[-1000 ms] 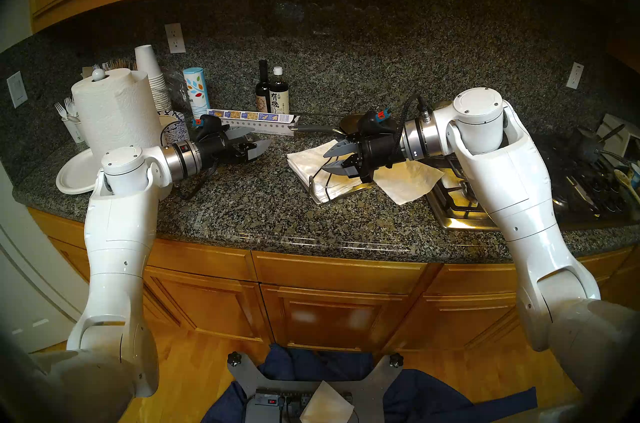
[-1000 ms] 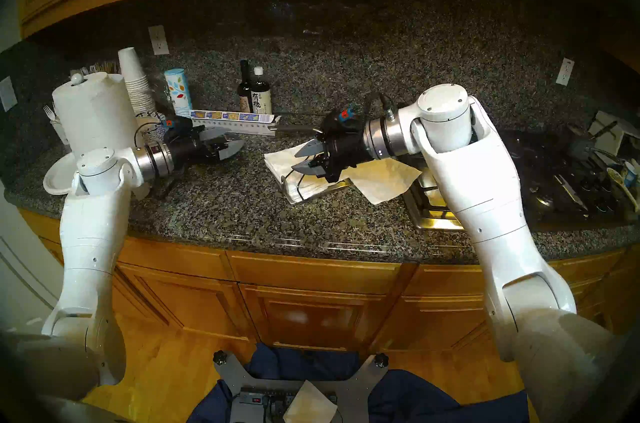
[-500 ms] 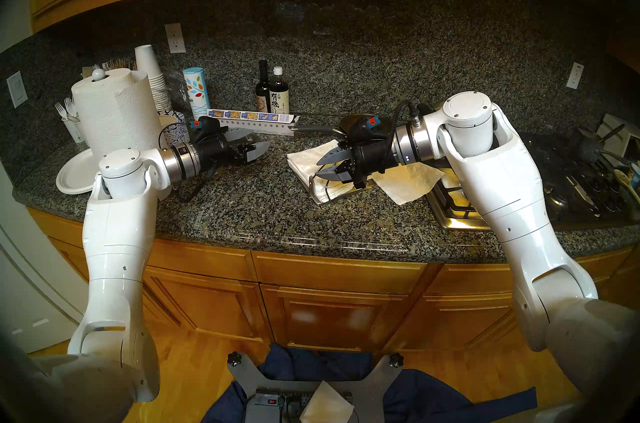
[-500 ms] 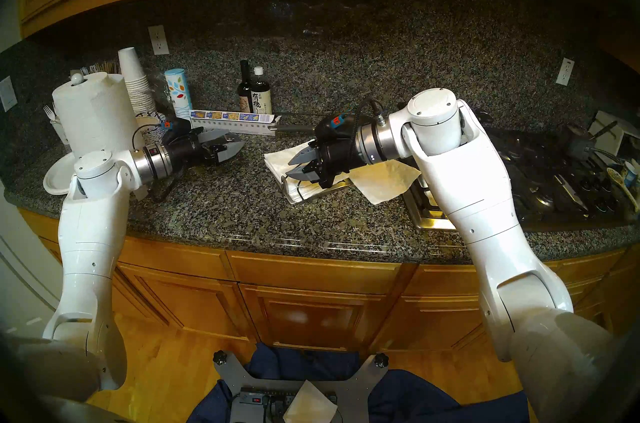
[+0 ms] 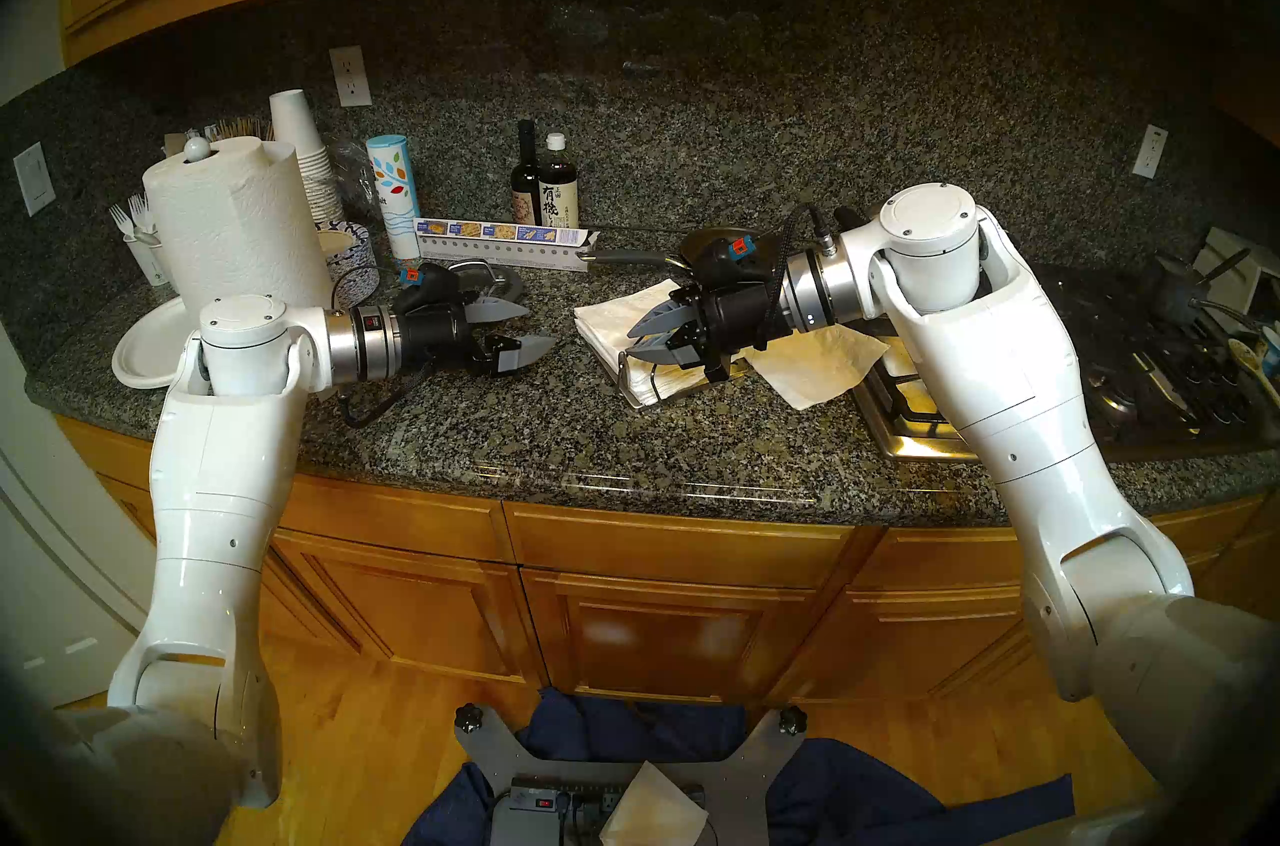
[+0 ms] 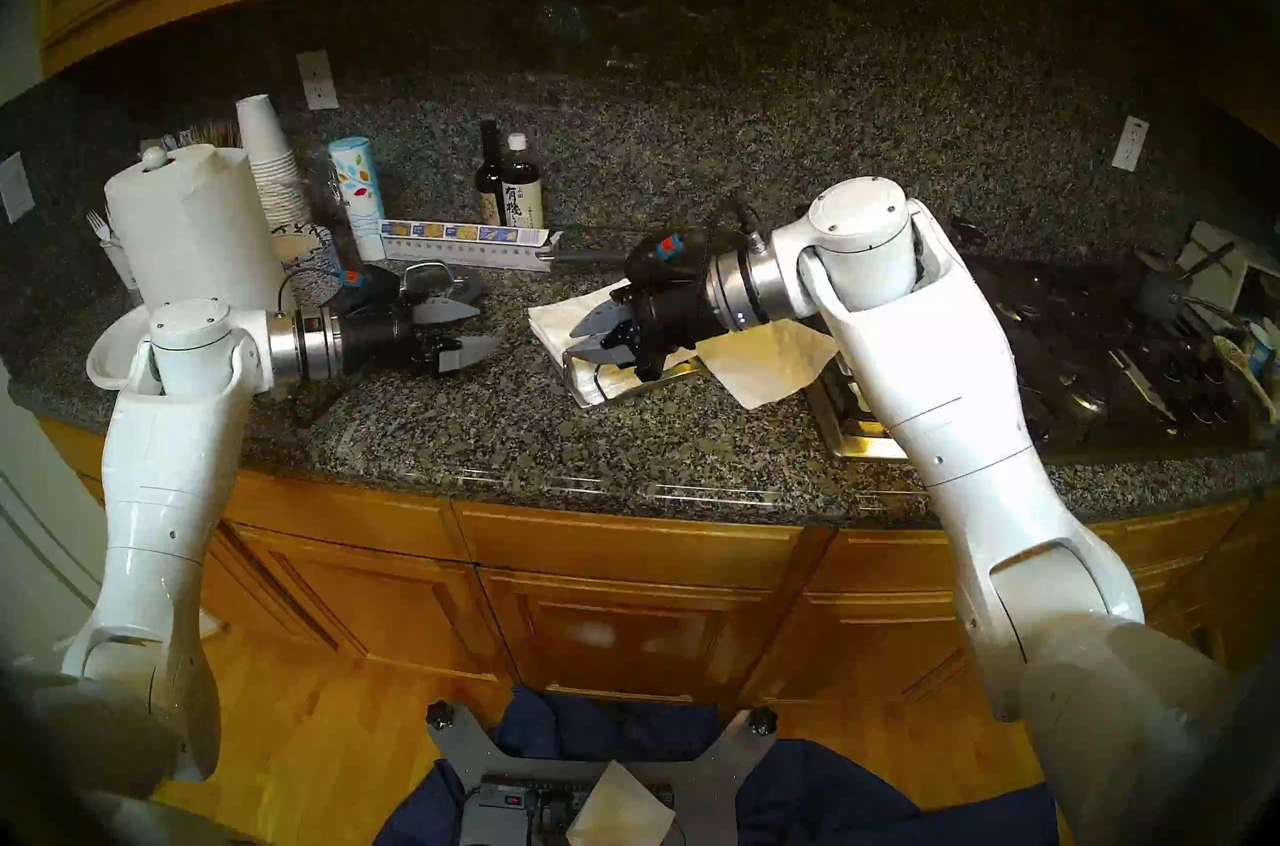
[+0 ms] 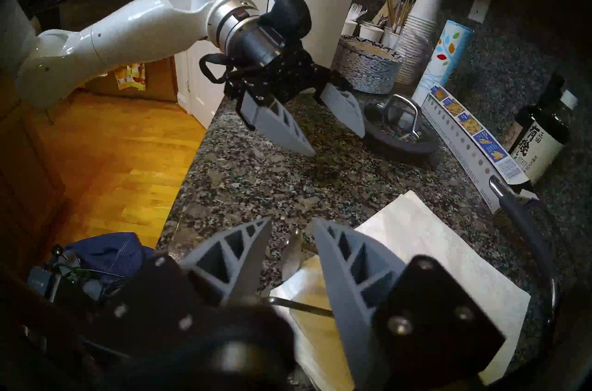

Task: Take napkin out of napkin holder

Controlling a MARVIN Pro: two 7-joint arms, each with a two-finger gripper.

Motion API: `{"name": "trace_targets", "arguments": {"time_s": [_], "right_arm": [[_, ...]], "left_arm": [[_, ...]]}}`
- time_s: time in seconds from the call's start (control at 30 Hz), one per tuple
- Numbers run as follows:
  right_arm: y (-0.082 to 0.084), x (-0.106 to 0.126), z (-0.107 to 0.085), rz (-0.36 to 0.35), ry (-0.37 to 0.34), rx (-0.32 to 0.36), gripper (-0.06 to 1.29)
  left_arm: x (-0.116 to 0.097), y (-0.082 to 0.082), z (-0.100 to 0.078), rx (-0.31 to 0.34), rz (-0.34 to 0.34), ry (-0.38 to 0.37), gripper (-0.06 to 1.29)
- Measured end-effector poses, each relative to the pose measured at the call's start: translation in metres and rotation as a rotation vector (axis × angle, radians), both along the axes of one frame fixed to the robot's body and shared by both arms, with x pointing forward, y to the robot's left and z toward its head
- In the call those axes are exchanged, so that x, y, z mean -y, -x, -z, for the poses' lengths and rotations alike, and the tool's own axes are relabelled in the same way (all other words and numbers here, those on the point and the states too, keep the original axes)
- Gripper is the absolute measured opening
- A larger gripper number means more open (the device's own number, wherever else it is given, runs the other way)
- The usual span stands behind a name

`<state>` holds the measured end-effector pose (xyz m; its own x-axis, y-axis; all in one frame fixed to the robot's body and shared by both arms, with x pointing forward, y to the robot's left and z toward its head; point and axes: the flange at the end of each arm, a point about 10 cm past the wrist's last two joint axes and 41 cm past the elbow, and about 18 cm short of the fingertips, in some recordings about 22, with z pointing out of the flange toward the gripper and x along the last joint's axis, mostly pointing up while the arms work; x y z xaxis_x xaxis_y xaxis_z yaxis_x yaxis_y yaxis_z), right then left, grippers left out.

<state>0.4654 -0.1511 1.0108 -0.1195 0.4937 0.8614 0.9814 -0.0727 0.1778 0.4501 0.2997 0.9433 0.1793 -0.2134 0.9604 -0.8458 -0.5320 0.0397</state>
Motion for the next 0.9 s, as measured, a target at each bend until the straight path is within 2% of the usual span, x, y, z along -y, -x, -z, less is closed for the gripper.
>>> {"name": "trace_targets", "arguments": {"time_s": [0.43,0.53,0.6,0.7,0.73,0.9], "right_arm": [[-0.001,0.004,0.002,0.009,0.019,-0.004,0.44],[0.000,0.004,0.002,0.010,0.021,-0.004,0.40],[0.000,0.004,0.002,0.010,0.023,-0.004,0.30],[0.000,0.004,0.002,0.009,0.026,-0.005,0.28],[0.000,0.003,0.003,0.008,0.028,-0.005,0.27],[-0.001,0.001,0.004,0.002,0.032,-0.007,0.26]], "left_arm": [[0.011,0.006,0.007,-0.042,0.083,-0.044,1.20],[0.015,0.006,0.008,-0.042,0.098,-0.050,0.82],[0.019,0.005,0.008,-0.041,0.109,-0.052,0.45],[0.027,0.004,0.008,-0.038,0.127,-0.050,0.17],[0.030,0.004,0.008,-0.037,0.134,-0.049,0.13],[0.040,0.001,0.009,-0.034,0.151,-0.047,0.13]]}}
